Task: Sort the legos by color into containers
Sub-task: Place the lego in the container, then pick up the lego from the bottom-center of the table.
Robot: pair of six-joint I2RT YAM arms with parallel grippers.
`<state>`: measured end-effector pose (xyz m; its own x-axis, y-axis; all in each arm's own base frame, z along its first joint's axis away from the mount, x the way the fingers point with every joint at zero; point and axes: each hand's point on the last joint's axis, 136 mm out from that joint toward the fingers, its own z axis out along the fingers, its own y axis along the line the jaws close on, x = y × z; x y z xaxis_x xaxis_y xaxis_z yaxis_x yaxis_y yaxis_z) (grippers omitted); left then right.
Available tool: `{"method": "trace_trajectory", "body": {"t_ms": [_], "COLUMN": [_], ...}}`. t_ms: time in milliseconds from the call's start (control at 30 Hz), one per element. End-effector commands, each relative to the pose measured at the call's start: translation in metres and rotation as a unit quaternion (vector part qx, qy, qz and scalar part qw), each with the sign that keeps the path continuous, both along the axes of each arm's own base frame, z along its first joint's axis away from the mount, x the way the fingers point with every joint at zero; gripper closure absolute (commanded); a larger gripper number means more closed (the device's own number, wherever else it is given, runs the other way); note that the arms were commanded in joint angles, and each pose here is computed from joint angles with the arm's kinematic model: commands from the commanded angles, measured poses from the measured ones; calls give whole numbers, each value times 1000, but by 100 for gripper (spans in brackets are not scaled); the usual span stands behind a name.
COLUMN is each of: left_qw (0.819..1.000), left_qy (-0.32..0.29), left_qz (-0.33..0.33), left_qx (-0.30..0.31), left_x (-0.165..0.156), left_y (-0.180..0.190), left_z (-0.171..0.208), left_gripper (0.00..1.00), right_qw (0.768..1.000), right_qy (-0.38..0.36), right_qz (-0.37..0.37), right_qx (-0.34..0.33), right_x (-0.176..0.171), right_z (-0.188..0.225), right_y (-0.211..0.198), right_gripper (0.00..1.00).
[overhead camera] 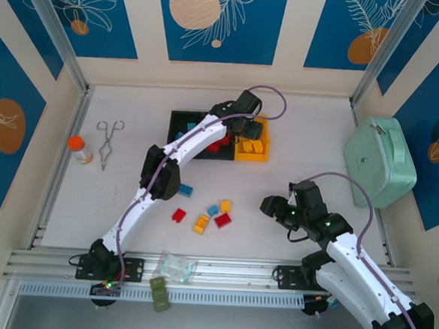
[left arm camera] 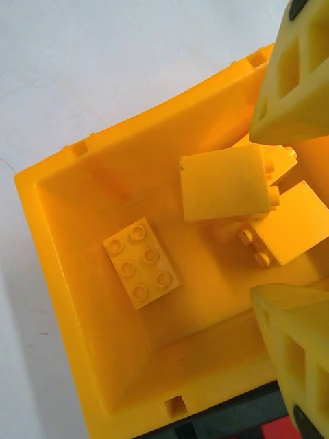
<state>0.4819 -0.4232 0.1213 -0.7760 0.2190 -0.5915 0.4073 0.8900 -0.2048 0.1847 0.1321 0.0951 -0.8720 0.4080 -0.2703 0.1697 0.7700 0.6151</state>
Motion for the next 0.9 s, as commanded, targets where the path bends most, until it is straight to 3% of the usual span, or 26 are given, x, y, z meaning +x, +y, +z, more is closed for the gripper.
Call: {"method": "trace_trajectory", "body": {"t_ms": [0,367,633,867], "left_qw": [999,998,999,997], "left_qy": [-29,-31,-7,30], "left_qz": [-19,-33,-20,26], "left_qx": [-22,-32,-44,-63], "left_x": [-14,-59,-108,-159], "left_y": [-5,25,71,135], "left_z": [54,87,80,54], "left_gripper": [45,44,43,42], "right_qw": [1000,1000,998,993], "right_qy": [-3,-10,-18,-12], "right_qz": [9,16,43,83], "right_qx": [10,-3,-44,-82], "right_x": [-2,-2,2,9], "right_z": [7,16,24,24], "right_y": [3,4,17,46], "right_gripper": [40,39,34,32]}}
